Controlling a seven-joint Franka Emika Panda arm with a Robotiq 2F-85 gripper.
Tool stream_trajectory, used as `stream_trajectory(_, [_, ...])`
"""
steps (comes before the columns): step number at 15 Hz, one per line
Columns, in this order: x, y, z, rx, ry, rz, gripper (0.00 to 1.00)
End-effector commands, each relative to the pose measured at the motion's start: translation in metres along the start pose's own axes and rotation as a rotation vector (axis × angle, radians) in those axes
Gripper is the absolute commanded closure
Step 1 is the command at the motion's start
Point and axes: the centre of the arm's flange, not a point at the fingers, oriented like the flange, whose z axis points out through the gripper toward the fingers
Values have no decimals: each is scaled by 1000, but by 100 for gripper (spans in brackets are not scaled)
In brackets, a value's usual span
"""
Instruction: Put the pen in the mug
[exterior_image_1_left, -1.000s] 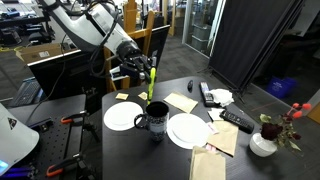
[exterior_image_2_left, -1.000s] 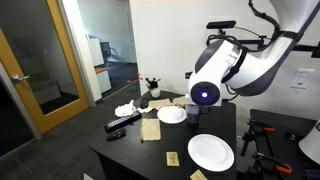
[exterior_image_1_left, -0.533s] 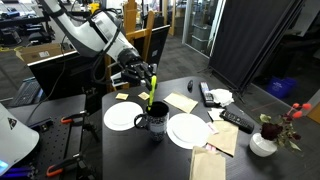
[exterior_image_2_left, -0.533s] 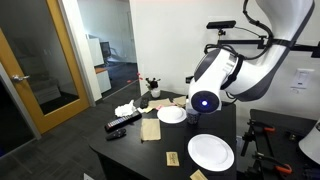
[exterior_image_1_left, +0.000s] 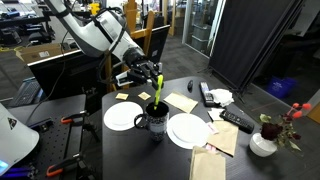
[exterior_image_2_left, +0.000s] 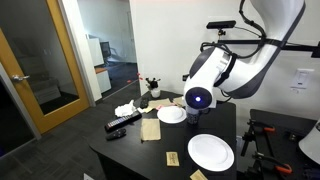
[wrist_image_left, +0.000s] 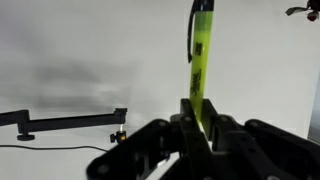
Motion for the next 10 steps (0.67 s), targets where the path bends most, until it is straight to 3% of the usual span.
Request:
stream_trajectory(1, [-22,-7,8,13,-13,5,97])
stream_trajectory(10, [-52,-12,7,0,-27,-43,97])
